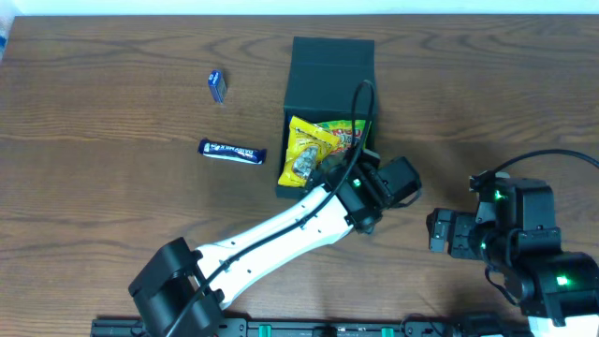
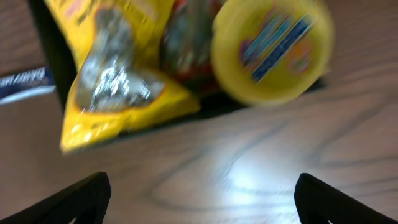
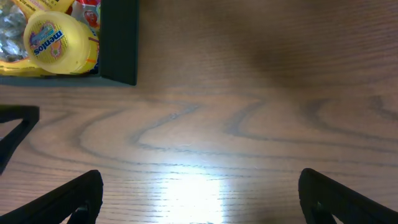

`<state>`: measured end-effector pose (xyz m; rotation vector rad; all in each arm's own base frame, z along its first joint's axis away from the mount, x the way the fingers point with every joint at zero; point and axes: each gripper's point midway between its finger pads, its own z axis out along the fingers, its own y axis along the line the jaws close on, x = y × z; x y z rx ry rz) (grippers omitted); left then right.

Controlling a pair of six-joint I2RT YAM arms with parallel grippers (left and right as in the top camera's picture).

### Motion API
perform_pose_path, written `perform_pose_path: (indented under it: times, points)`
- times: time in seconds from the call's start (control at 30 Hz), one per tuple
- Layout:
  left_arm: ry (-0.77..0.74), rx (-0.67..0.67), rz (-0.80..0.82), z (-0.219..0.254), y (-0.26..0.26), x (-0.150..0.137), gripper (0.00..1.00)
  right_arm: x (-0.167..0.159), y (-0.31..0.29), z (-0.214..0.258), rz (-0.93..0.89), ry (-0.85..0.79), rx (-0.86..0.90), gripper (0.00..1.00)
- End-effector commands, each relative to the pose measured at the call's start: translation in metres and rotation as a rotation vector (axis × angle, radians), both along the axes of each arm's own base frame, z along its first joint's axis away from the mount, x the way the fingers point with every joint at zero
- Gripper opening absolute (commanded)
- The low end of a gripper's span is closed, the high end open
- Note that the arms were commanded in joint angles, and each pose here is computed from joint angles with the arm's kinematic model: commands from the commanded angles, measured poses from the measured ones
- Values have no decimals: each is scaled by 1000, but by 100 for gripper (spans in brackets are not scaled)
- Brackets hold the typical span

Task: Pack container
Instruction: 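Lower the Mentos bottle into the box's right side, then tilt the Mentos bottle upright and push it down into the box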

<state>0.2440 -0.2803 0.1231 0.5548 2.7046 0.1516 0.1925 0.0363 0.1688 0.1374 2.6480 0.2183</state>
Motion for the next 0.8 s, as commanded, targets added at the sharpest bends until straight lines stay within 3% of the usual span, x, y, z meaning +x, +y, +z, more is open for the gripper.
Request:
perform_pose_path:
  times: [0.0,0.3,0.77]
  points:
    - [-2,12,-13,-6,2,11,95,0,-2,1,-18,-4,6,99]
    - [16,32,21,-27,4,25,95,0,-2,1,-18,-4,6,99]
    - [-45,-46,46,-28,-7,53,95,0,-2,1,-18,-4,6,99]
